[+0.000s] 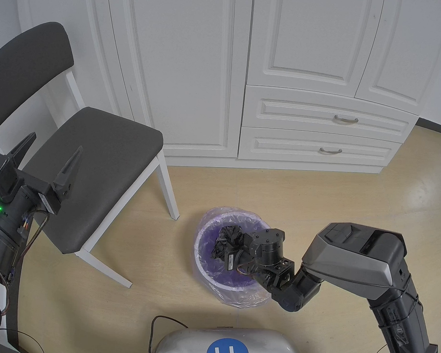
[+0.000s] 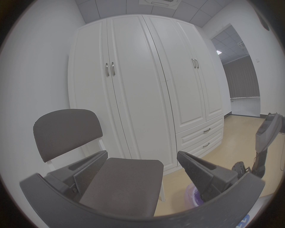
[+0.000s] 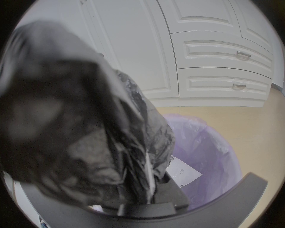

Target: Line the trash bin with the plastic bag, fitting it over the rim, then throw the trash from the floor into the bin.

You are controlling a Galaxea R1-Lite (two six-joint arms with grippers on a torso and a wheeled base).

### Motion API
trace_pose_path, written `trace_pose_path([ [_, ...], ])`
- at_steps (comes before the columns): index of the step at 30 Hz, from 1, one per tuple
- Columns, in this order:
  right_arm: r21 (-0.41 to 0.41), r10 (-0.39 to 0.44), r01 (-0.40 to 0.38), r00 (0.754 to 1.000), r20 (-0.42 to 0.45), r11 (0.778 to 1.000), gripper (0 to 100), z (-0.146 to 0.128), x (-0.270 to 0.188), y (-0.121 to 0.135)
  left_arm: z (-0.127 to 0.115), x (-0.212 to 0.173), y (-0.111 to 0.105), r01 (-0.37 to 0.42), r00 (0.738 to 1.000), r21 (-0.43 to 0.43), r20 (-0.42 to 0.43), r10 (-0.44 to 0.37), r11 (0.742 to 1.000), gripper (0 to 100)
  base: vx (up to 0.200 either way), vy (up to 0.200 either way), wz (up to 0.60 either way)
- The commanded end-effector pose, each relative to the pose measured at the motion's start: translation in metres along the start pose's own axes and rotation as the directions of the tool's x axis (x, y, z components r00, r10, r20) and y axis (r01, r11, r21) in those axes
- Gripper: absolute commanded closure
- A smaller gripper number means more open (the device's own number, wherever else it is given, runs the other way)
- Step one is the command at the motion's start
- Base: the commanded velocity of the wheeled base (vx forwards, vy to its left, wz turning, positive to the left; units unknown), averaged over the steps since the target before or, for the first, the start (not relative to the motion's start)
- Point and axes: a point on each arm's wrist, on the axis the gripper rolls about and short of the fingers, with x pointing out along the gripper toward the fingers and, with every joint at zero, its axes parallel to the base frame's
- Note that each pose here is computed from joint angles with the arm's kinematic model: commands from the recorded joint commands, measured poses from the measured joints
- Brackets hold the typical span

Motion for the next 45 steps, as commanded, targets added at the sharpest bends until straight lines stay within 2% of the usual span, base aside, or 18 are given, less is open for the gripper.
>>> trace_pose_path([
  [1, -0.011, 0.004, -0.005, 0.998, -0.056, 1.0, 100, -0.026, 0.004, 0.003, 0.0, 0.0, 0.0, 0.0, 1.0, -0.001, 0.002, 0.0, 1.0, 0, 0.0, 0.0, 0.0],
  [5, -0.01, -0.004, 0.003, 0.998, -0.067, 1.0, 100, -0.041, 0.014, 0.0, 0.001, -0.001, 0.0, -0.001, 1.0, -0.001, 0.004, 0.001, 1.0, 0, 0.0, 0.0, 0.0],
  [23, 0.033, -0.015, 0.017, 0.997, -0.074, 0.999, 100, -0.037, 0.019, -0.008, -0.001, 0.0, 0.0, 0.0, 1.0, 0.0, -0.004, 0.0, 1.0, 0, 0.0, 0.0, 0.0],
  [24, 0.035, -0.013, 0.016, 0.997, -0.074, 0.999, 0, -0.037, 0.019, -0.008, -0.001, 0.0, 0.0, 0.0, 1.0, 0.0, -0.004, 0.0, 1.0, 0, 0.0, 0.0, 0.0],
  [40, 0.056, -0.008, 0.013, 0.996, -0.084, 0.998, 0, -0.037, 0.014, -0.006, -0.001, -0.001, 0.0, 0.0, 1.0, 0.002, -0.007, 0.0, 1.0, 0, 0.0, 0.0, 0.0],
  [45, 0.058, 0.009, -0.006, 0.999, -0.051, 0.998, 0, -0.007, -0.003, -0.001, -0.001, -0.001, 0.0, -0.001, 1.0, 0.003, -0.006, 0.001, 1.0, 0, 0.0, 0.0, 0.0],
])
